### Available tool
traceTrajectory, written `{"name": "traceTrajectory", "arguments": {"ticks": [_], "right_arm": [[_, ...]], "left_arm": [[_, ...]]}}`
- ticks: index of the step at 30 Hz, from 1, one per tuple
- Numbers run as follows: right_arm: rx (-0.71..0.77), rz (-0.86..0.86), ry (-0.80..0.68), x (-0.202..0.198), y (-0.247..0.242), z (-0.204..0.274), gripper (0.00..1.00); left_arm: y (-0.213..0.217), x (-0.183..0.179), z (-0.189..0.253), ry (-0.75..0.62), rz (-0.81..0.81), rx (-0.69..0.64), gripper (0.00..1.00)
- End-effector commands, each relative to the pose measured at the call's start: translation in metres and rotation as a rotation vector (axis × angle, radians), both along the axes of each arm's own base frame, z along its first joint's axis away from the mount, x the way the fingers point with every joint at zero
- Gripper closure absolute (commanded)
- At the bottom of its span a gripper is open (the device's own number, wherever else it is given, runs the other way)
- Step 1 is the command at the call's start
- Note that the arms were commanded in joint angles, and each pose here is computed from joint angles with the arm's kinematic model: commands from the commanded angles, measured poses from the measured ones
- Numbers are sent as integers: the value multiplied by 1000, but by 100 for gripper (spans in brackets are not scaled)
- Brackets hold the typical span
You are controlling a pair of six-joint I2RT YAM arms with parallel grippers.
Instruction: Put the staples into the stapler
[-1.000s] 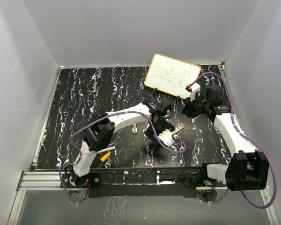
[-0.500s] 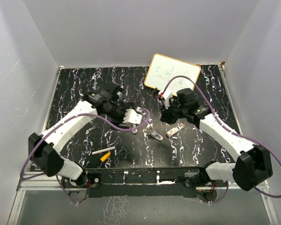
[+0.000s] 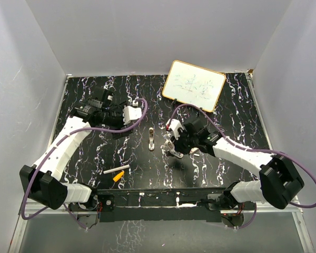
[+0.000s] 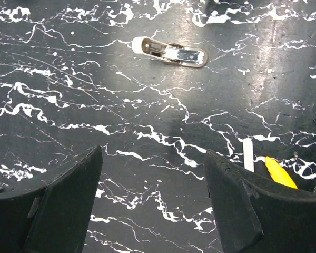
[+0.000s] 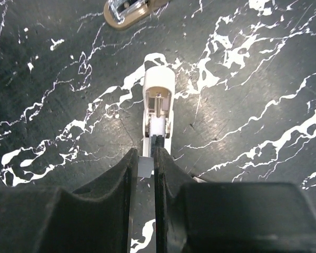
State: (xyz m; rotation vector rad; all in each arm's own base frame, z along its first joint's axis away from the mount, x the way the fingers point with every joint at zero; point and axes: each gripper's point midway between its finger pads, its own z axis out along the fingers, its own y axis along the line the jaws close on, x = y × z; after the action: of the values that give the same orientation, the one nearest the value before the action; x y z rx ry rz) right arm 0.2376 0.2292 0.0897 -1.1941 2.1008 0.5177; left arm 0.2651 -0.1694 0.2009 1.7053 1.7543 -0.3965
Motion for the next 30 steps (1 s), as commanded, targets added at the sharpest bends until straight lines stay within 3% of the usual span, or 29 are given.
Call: {"name": "traceTrajectory", "arguments": {"ticks": [1, 11, 30], "right_arm": [[32, -33, -110, 15, 13, 7, 90], [-8, -103, -130, 22, 12, -5, 91], [-50, -43, -134, 14, 16, -18, 91]], "left_arm": [[1, 10, 4, -15, 60, -34, 24], [0, 17, 3, -23, 64, -32, 24], [1, 18, 7, -38, 70, -30, 24]]}}
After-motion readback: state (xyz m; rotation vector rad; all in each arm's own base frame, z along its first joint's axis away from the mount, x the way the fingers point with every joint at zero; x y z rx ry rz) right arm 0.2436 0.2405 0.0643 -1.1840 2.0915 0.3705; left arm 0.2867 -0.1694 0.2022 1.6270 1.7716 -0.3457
